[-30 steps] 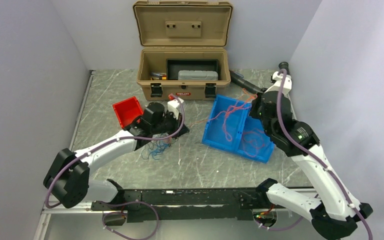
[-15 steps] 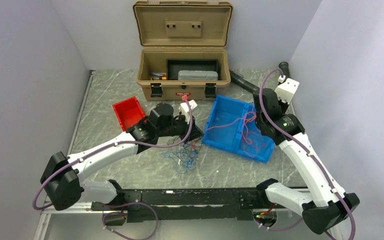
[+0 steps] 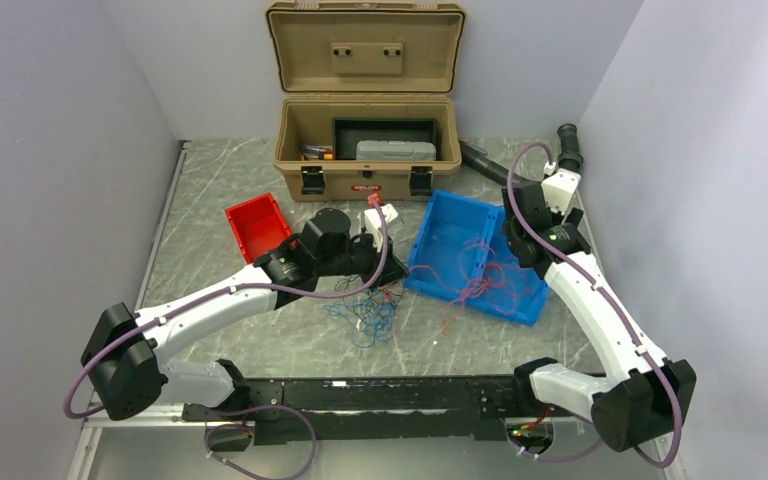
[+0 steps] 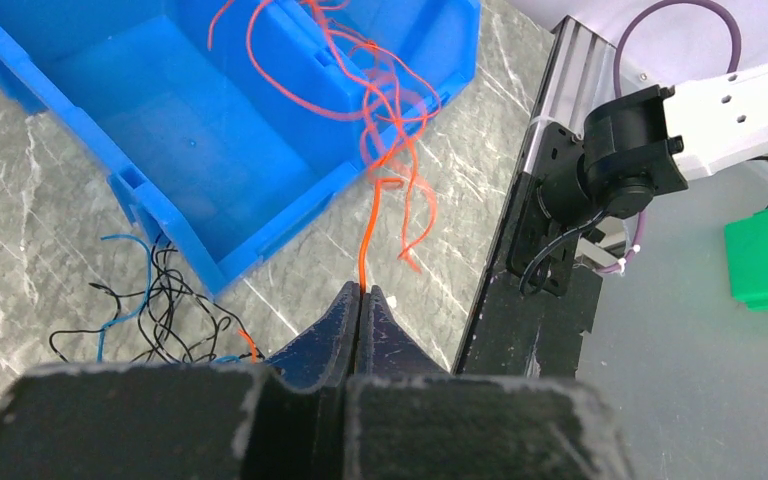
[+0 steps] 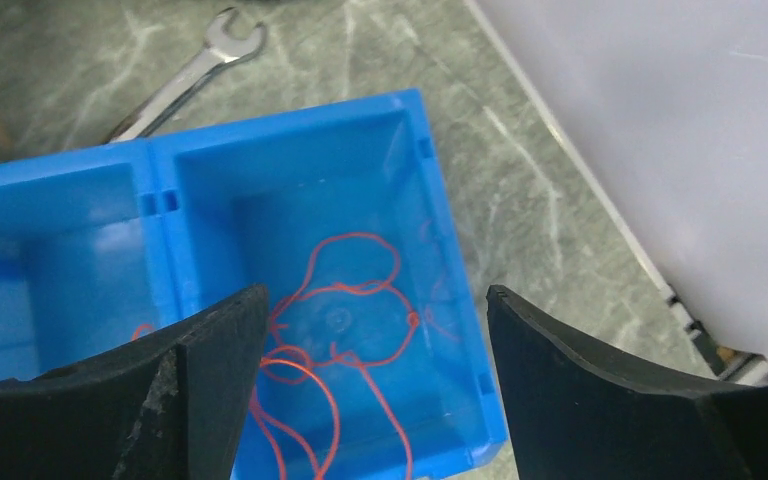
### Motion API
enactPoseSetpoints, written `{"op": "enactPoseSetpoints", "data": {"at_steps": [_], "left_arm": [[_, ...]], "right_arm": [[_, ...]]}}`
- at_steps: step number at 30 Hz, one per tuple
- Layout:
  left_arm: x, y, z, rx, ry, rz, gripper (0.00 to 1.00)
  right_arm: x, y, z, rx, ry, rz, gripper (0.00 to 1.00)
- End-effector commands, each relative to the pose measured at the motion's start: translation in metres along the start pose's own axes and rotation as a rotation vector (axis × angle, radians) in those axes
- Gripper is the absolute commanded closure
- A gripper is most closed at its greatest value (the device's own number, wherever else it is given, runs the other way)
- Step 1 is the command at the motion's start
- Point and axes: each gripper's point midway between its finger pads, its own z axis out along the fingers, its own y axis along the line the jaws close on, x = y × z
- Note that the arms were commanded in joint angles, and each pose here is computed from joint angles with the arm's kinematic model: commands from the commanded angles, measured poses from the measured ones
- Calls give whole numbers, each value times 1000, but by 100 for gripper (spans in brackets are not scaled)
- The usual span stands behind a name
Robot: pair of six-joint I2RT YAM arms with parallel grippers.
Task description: Untangle the cables
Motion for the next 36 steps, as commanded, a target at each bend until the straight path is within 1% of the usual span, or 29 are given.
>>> {"op": "enactPoseSetpoints", "data": {"at_steps": [1, 2, 4, 7, 12, 15, 18, 20, 21, 25, 28, 32, 36], "left_arm": [[-28, -12, -5, 28, -63, 46, 100], [-30, -13, -6, 27, -71, 49, 100], [-35, -15, -9, 27, -84, 55, 100], [-38, -16, -15, 16, -79, 56, 100], [-44, -17, -17, 10, -74, 67, 100], [-45, -17, -16, 9, -69, 67, 100], [-44, -18, -14, 19, -72, 56, 100], [-45, -20, -14, 27, -77, 46, 100], [-45, -20, -14, 28, -78, 42, 100], [-47, -18, -14, 7, -74, 31, 100], [-48, -14, -13, -13, -72, 20, 100], [-50, -13, -12, -21, -69, 4, 100], [-52, -11, -11, -34, -64, -9, 100]], "right_arm": [[-20, 28, -16, -207, -26, 63, 19], [-19, 36, -22, -272, -22, 53, 20], [-12, 64, -41, -489, 11, 15, 22], [-2, 91, -76, -758, 37, -20, 22], [23, 120, -136, -1156, 93, -127, 22], [29, 128, -168, -1337, 45, -150, 23], [24, 132, -206, -1543, -70, -143, 22], [28, 132, -226, -1653, -100, -167, 22], [31, 133, -232, -1680, -110, -185, 22], [48, 142, -241, -1667, -134, -269, 23], [62, 146, -248, -1682, -132, -301, 25], [75, 155, -255, -1705, -134, -263, 29], [92, 163, -251, -1688, -177, -171, 30]]}}
